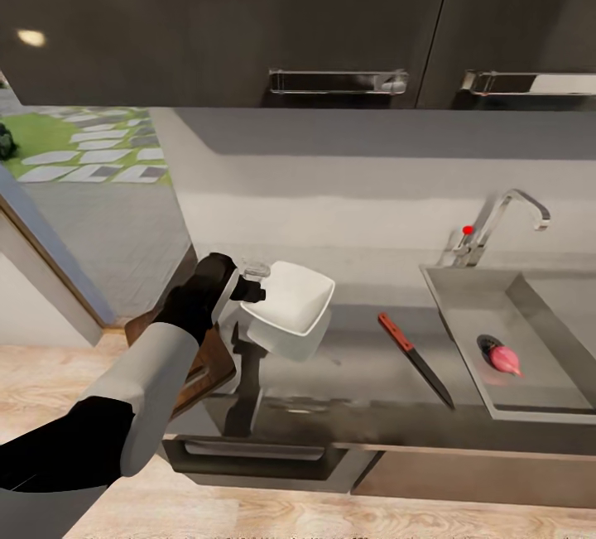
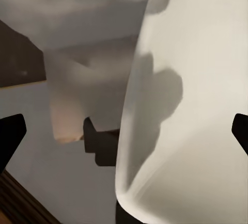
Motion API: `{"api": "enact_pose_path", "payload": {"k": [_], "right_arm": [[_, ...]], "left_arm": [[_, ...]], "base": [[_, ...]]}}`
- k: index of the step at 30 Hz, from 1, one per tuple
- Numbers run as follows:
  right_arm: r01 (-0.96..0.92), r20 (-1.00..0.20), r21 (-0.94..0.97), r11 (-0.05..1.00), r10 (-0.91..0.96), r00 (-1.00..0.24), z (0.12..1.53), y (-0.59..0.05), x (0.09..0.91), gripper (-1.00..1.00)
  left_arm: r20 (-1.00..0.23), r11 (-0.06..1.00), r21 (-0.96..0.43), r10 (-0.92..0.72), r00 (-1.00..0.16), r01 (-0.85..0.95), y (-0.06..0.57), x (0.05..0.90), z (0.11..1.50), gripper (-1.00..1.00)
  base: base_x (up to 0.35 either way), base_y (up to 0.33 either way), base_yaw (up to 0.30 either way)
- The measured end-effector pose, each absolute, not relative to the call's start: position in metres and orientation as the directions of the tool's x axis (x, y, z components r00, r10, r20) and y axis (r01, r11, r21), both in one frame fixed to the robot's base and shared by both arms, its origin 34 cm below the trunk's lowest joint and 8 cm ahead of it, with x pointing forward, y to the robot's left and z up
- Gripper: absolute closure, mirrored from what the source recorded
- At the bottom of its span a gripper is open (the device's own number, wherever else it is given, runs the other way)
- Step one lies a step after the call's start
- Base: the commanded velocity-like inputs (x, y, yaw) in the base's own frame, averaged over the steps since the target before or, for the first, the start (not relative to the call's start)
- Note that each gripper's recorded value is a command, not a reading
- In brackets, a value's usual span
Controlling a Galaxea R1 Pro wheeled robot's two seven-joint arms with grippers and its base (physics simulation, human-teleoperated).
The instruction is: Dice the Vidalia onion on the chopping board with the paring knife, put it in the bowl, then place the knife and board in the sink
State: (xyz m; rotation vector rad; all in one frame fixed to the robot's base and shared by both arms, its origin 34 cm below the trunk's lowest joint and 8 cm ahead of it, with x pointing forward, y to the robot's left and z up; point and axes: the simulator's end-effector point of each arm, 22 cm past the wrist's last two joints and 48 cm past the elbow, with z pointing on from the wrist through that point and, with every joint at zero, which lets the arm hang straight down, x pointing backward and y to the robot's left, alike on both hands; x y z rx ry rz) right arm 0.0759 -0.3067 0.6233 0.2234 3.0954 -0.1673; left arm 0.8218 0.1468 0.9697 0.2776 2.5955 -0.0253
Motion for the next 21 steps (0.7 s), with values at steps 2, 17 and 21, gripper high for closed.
{"api": "enact_pose_path", "payload": {"k": [2,17,21], "right_arm": [[0.145,-0.038,-0.105,0.984,0.141,-0.989,0.623,-0.307,0.075,-1.0],[0.143,-0.014,-0.107,0.984,0.142,-0.99,0.624,-0.306,0.066,-1.0],[0.142,-0.008,-0.108,0.984,0.142,-0.99,0.625,-0.306,0.063,-1.0]], "left_arm": [[-0.502,0.979,0.036,0.193,-0.843,0.203,0.147,0.822,0.967,-1.0],[-0.476,0.978,0.033,0.196,-0.858,0.205,0.147,0.819,0.947,-1.0],[-0.469,0.978,0.032,0.196,-0.861,0.205,0.147,0.818,0.942,-1.0]], "base": [[0.0,0.0,0.0],[0.0,0.0,0.0],[0.0,0.0,0.0]]}}
